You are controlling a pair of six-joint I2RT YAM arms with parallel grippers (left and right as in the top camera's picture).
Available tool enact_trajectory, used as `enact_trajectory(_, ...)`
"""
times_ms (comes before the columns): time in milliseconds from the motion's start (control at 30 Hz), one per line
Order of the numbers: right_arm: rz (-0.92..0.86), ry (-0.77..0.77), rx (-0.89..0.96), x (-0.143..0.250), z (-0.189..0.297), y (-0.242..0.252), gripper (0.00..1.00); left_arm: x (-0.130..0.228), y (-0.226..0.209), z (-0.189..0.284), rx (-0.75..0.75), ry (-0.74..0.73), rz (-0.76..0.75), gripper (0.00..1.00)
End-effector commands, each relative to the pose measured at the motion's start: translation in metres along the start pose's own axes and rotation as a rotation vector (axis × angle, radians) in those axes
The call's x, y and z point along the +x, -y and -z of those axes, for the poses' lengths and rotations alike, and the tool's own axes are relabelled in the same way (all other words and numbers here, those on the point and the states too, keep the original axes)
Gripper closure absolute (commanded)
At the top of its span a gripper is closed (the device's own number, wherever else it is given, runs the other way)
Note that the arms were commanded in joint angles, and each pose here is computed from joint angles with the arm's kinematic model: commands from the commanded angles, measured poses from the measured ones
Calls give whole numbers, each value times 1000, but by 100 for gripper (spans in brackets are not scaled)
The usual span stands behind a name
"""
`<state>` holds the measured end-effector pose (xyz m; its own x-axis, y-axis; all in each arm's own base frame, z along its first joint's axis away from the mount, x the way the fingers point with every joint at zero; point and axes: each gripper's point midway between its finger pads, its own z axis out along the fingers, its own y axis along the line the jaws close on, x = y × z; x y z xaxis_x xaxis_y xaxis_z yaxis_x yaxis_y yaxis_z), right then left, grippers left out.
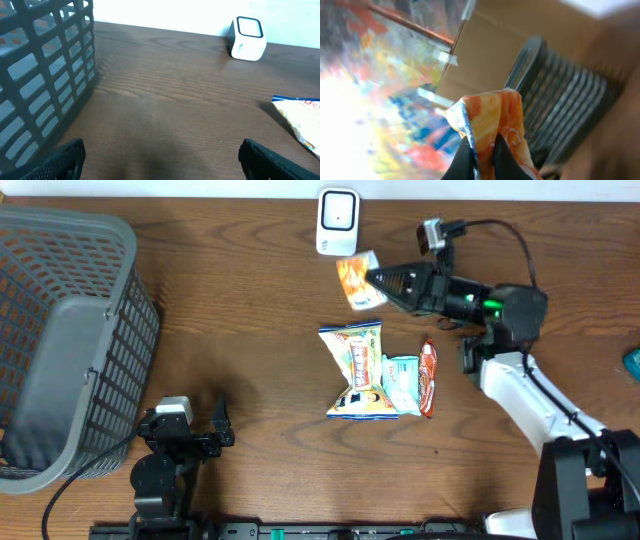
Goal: Scan the item barcode
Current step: 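Carry the orange item up to the white scanner with the right gripper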
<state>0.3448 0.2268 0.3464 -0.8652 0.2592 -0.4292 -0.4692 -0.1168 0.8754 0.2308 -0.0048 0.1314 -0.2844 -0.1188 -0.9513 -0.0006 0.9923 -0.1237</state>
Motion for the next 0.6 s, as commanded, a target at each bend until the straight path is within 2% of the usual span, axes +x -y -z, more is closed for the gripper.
enact_trajectory(0, 295, 116, 85, -14, -12, 30, 99, 13, 0, -2, 6, -40, -14, 2)
enact_trajectory(100, 281, 158, 257, -16, -15, 75, 99, 13, 0, -2, 6, -40, -13, 2)
enact_trajectory(167, 338, 189, 377, -17, -14, 100, 99, 13, 0, -2, 6, -40, -14, 2)
enact_trajectory(400, 355, 449, 681, -50, 5, 139, 99, 13, 0, -2, 6, -40, -13, 2)
enact_trajectory(567, 318, 460, 748, -67, 0, 172, 99, 13, 0, -2, 6, -40, -13, 2)
